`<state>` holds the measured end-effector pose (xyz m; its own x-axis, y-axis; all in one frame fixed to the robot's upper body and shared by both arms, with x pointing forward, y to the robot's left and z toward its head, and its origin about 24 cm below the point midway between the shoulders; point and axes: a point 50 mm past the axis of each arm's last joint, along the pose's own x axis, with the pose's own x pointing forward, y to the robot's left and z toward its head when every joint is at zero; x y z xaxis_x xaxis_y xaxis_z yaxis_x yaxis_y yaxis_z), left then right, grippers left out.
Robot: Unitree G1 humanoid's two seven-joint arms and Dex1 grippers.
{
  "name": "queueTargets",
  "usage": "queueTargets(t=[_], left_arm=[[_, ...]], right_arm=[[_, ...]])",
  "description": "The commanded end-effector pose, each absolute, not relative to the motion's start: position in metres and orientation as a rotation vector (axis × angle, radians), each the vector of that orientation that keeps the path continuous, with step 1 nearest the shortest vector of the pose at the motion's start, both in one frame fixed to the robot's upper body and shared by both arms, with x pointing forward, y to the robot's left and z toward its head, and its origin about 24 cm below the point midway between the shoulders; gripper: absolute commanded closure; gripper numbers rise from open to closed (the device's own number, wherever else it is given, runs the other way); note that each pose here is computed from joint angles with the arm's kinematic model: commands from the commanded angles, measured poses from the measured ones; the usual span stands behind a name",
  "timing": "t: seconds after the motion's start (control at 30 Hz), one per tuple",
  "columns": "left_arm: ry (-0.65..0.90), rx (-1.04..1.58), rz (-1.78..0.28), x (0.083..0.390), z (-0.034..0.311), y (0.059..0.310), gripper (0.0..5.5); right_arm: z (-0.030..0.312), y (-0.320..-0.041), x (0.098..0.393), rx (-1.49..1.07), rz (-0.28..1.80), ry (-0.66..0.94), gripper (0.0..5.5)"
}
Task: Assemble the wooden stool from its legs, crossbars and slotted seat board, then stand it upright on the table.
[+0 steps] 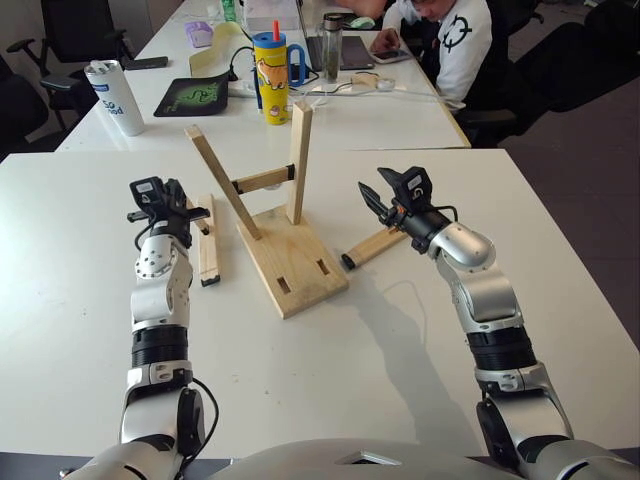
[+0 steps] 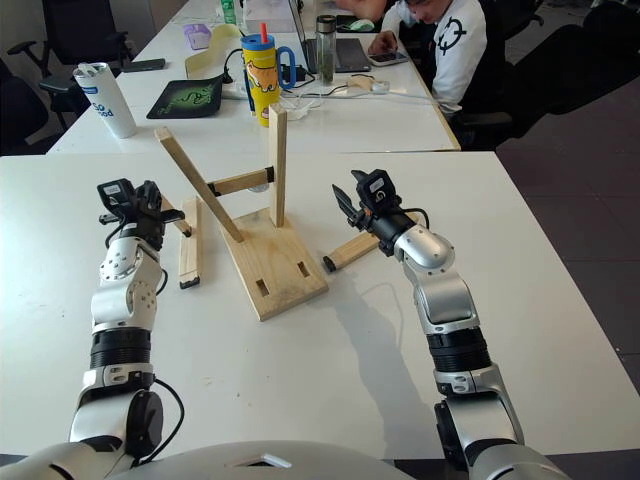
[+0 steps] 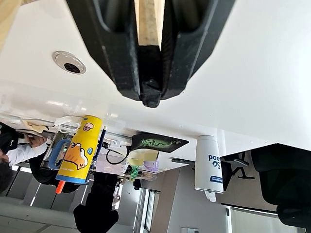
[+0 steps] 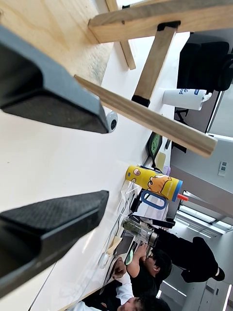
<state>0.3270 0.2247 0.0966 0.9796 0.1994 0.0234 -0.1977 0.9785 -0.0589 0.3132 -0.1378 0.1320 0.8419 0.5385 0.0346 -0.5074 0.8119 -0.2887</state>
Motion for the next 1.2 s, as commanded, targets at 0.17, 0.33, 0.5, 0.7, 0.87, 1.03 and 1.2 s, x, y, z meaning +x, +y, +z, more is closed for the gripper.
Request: queueTargets(t=[0.17, 0.33, 0.5, 0.7, 0.87, 1.03, 1.2], left_arm=[[0.100, -0.028, 0.175, 0.308, 0.054, 0.210, 5.06], [0.067, -0.056, 0.168, 0.299, 0.056, 0.215, 5.06], [-0.050, -0.029, 0.123, 0.306, 0.088, 0.213, 5.06], [-0.153, 0.003, 0.114, 0.308, 0.122, 0.214, 5.06], [-0.177, 0.021, 0.113, 0.306, 0.133, 0.215, 5.06], [-0.064, 0.012, 0.112, 0.301, 0.105, 0.218, 5.06], [0.009, 0.017, 0.107, 0.272, 0.079, 0.210, 5.06]], right_arm=[[0.134, -0.140, 0.314, -0.276, 0.550, -0.124, 3.33], [0.133, -0.142, 0.313, -0.274, 0.543, -0.121, 3.33], [0.133, -0.141, 0.313, -0.274, 0.539, -0.126, 3.33], [0.133, -0.144, 0.313, -0.275, 0.526, -0.128, 3.33], [0.132, -0.145, 0.313, -0.274, 0.523, -0.125, 3.33], [0.131, -0.144, 0.313, -0.272, 0.522, -0.122, 3.33], [0.133, -0.145, 0.314, -0.274, 0.522, -0.124, 3.33]])
